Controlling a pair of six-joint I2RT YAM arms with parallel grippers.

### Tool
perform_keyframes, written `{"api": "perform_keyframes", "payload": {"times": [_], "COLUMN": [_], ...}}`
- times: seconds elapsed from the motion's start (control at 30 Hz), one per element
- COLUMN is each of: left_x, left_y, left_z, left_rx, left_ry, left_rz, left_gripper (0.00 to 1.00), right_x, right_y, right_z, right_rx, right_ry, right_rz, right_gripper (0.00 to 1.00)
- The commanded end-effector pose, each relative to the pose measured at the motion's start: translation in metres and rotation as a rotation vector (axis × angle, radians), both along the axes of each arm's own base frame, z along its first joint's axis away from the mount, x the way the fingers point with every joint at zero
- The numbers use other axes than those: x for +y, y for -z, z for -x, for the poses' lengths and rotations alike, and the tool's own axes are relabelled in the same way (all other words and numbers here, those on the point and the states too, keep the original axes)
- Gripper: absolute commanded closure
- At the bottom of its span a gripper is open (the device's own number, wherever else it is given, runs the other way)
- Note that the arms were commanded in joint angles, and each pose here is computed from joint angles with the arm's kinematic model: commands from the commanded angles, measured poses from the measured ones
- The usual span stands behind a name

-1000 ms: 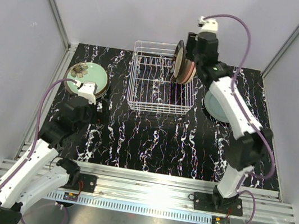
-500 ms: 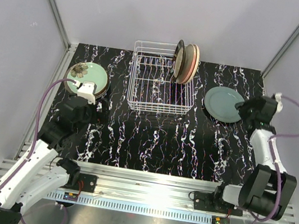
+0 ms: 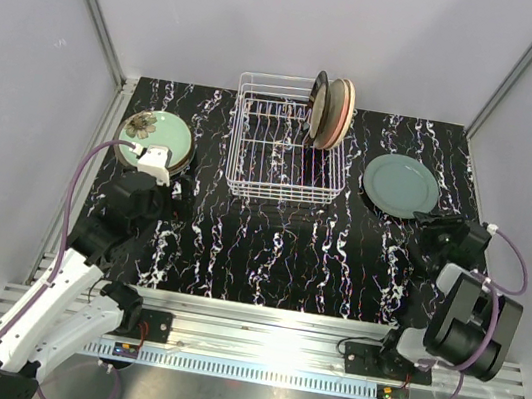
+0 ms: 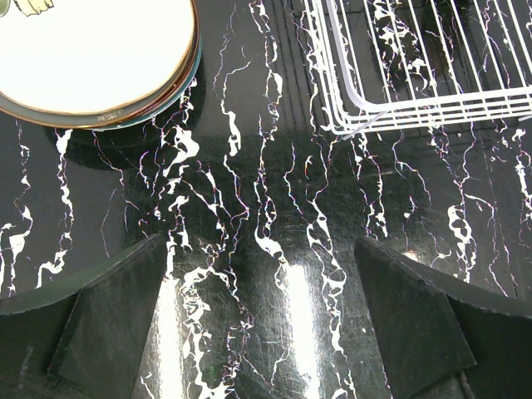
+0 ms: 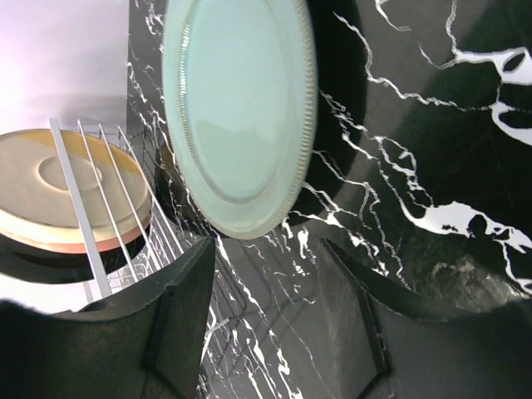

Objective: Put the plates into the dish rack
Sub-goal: Grab a plate with the right arm

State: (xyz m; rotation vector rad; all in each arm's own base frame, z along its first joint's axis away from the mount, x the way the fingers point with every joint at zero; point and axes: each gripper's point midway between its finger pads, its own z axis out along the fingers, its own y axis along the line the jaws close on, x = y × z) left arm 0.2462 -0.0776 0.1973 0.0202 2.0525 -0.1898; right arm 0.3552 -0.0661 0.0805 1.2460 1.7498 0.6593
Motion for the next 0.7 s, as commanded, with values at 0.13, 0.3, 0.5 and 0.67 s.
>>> {"api": "perform_keyframes", "payload": {"times": [0.13,0.3,0.5,0.67], "left_x": [0.0,-0.001,0.001,0.002], "left_y": [-0.026,-0.024,-0.024,-0.023], "left_z": [-0.007,-0.007,-0.008,-0.01], "left_rx": [-0.072,-0.064,-0.064,-0.059], "left_ry": [-0.006,-0.003,-0.013,-0.018], "left_rz": [0.015,0.013,0.005,0.0], "left_gripper": [0.01,0.01,0.01,0.01], "right_x": [-0.002,-0.006,-0.009,-0.013], "right_y": [-0.001,0.02,0.039,0.043], "right_z": [-0.022,-0.034,-0.046,-0.058], "right_rx": [-0.126,-0.106,-0.07,-0.077], "right_ry": [-0.004,-0.011,-0.018,-0.022], "right_rz": [-0.057,-0.066,-0.093,-0.1], "right_gripper": [0.41,0.42,0.42,0.41]}}
